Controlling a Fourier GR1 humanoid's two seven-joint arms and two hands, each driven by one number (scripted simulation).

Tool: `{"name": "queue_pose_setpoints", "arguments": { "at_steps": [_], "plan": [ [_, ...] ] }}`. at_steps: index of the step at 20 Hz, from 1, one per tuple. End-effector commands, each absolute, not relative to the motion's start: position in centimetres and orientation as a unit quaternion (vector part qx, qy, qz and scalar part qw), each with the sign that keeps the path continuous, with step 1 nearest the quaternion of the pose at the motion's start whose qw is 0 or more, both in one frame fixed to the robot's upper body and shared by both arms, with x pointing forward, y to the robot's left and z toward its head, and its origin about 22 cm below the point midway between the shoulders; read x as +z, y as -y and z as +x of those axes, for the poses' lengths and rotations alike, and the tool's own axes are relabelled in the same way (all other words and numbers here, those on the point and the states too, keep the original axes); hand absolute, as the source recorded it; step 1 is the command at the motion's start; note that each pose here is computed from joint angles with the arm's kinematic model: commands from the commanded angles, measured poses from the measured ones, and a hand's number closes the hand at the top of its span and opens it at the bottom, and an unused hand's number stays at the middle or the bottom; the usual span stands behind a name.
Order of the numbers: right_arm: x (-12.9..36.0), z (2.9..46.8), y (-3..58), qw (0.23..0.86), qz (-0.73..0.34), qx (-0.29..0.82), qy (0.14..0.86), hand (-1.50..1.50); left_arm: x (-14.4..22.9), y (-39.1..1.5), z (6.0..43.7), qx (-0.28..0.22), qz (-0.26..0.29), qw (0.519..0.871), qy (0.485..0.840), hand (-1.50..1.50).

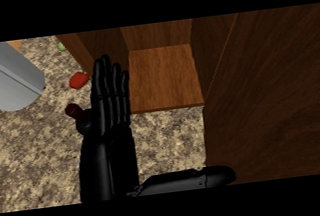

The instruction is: Pick up the wine, place it into the cabinet and close the cabinet

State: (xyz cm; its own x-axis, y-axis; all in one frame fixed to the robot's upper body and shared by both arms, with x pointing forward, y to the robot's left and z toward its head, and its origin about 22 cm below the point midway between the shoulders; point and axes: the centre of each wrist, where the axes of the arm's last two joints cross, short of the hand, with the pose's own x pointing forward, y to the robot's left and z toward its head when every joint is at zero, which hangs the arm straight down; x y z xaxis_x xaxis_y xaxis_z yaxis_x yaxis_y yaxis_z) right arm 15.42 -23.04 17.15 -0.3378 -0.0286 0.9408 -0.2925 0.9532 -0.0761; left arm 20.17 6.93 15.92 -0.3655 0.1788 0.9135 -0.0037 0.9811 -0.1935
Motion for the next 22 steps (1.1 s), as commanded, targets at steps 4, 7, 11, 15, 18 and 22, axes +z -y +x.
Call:
{"name": "queue_pose_setpoints", "arguments": {
  "at_steps": [4,7,11,15,18,22],
  "plan": [
    [20.7,13.9,22.8,0.550,0.113,0.118,0.819,-1.50,17.6,-6.9,18.5,0.108,-0.045,0.562,0.819,-1.50],
    [20.6,13.8,22.8,0.557,0.103,0.119,0.815,-1.50,18.1,-8.1,19.5,0.117,-0.019,0.568,0.814,-1.50],
    [20.3,12.9,22.7,0.555,0.096,0.117,0.818,-1.50,18.1,-10.1,16.9,0.121,-0.005,0.562,0.818,-1.50],
    [20.1,12.7,22.0,0.555,0.102,0.099,0.820,-1.50,18.5,-12.2,17.5,0.114,0.008,0.572,0.812,-1.50],
    [20.2,12.6,23.0,0.547,0.103,0.117,0.823,-1.50,18.2,-12.2,19.3,0.129,0.025,0.567,0.813,-1.50],
    [21.0,11.9,23.6,0.549,0.096,0.118,0.822,-1.50,17.2,-13.9,17.7,0.139,0.042,0.572,0.807,-1.50]
  ]
}}
